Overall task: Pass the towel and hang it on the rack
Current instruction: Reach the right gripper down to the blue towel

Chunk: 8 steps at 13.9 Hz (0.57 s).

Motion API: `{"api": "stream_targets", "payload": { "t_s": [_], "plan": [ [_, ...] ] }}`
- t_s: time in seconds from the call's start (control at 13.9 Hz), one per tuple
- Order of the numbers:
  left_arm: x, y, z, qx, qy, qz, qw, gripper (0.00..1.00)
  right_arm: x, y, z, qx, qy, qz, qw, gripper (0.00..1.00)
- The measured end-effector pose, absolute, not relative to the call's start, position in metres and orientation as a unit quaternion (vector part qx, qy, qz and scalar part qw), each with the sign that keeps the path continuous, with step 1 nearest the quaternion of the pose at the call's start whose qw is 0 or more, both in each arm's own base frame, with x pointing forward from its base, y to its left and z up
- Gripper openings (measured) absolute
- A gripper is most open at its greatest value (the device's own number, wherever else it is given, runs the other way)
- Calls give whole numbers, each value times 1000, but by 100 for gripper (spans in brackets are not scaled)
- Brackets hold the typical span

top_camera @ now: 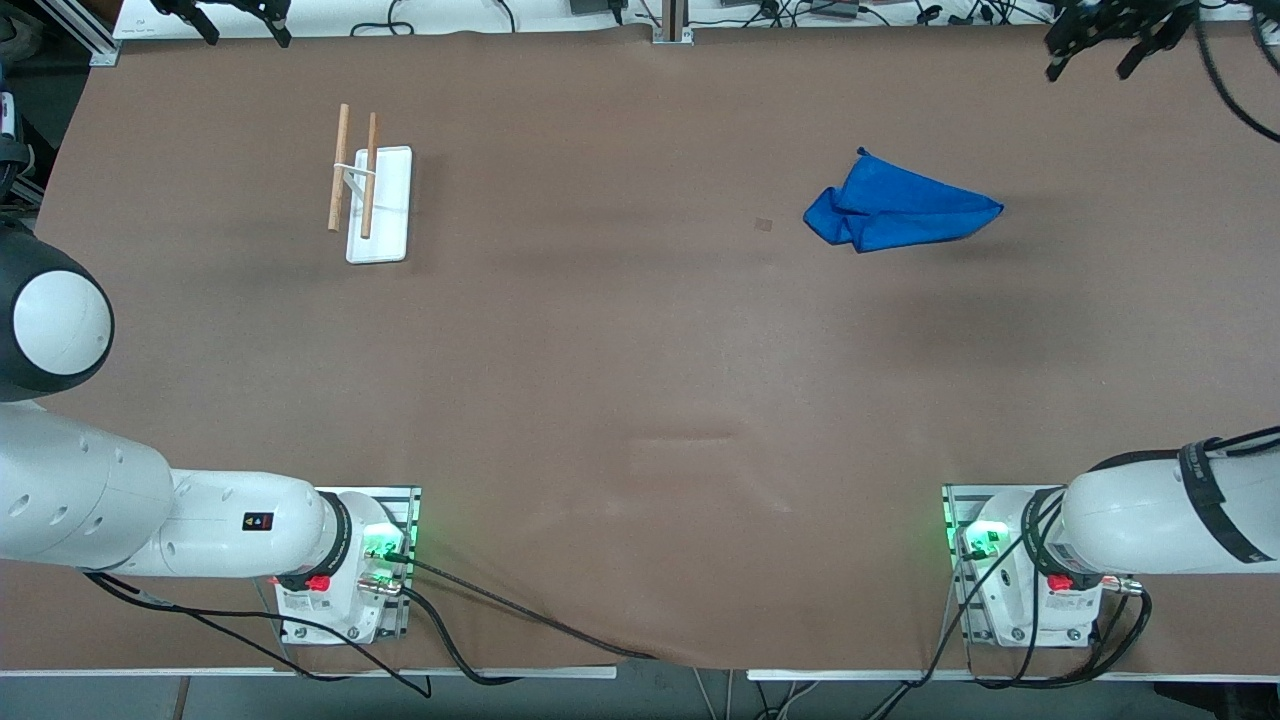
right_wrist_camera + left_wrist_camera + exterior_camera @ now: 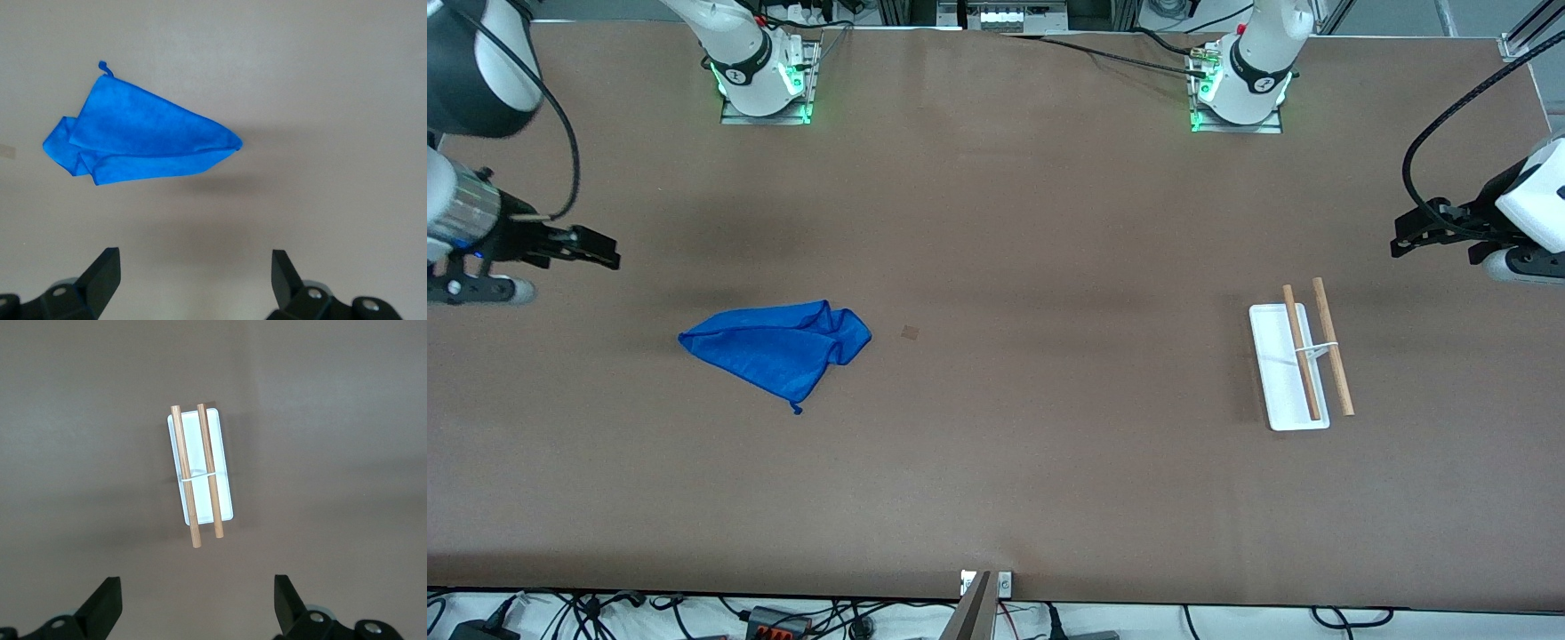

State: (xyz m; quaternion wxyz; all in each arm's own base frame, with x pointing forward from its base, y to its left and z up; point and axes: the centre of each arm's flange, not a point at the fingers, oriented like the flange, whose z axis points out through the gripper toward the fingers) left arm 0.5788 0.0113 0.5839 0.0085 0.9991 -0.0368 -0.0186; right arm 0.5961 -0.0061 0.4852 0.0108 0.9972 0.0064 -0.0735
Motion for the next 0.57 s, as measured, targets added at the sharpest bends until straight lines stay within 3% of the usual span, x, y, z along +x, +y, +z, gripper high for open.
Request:
{"api": "stream_targets", "payload": {
  "t_s": [0.29,0.57],
  "plan": [
    [579,11,584,999,-37,-18,9,100,620,-1,423,994,12,-110,12,100],
    [578,10,584,999,-38,-20,9,100,635,37,397,992,46,-121,15,100]
  ]
}}
